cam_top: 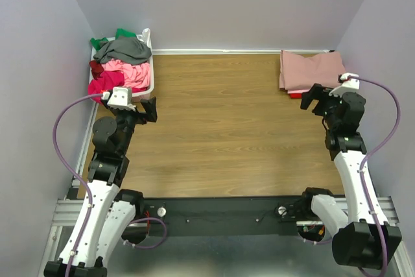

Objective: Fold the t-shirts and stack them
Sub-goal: Grab the tshirt from the pile

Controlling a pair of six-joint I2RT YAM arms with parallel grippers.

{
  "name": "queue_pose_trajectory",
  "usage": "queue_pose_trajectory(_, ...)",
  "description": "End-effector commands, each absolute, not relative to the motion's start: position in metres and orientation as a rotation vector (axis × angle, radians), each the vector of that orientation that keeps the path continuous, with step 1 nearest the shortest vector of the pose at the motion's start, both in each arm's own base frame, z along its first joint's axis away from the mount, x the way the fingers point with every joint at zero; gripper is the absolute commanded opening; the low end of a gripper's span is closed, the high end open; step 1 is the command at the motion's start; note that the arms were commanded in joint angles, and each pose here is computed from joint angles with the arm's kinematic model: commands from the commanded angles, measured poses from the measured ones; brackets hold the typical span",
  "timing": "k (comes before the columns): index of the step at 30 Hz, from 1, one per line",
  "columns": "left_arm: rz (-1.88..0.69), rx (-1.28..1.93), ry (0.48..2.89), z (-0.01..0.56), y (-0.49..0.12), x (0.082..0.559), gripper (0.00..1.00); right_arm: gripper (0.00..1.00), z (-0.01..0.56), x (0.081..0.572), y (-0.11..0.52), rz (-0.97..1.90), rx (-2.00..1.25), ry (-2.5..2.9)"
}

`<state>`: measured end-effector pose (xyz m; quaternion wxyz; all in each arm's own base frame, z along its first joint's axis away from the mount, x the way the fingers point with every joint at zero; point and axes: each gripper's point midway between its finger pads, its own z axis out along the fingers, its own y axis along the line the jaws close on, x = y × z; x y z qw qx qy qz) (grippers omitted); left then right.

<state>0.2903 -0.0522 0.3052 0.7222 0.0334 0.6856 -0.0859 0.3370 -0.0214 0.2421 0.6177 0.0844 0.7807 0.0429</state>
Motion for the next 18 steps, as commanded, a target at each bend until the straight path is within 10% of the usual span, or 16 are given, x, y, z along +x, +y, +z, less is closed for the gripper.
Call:
queue_pose_trajectory(1,-0.210,0.065,1.496,0.308,-0.054,0.292,0.98,1.00,0.240,0.334,-0.025,0.071,0.179,1.782)
queue_pose_trajectory(18,-0.270,-0.417,1.666,0.338,-0.009,0.397,0.98,1.00,0.211,0.307,0.036,0.247,-0.400,1.852)
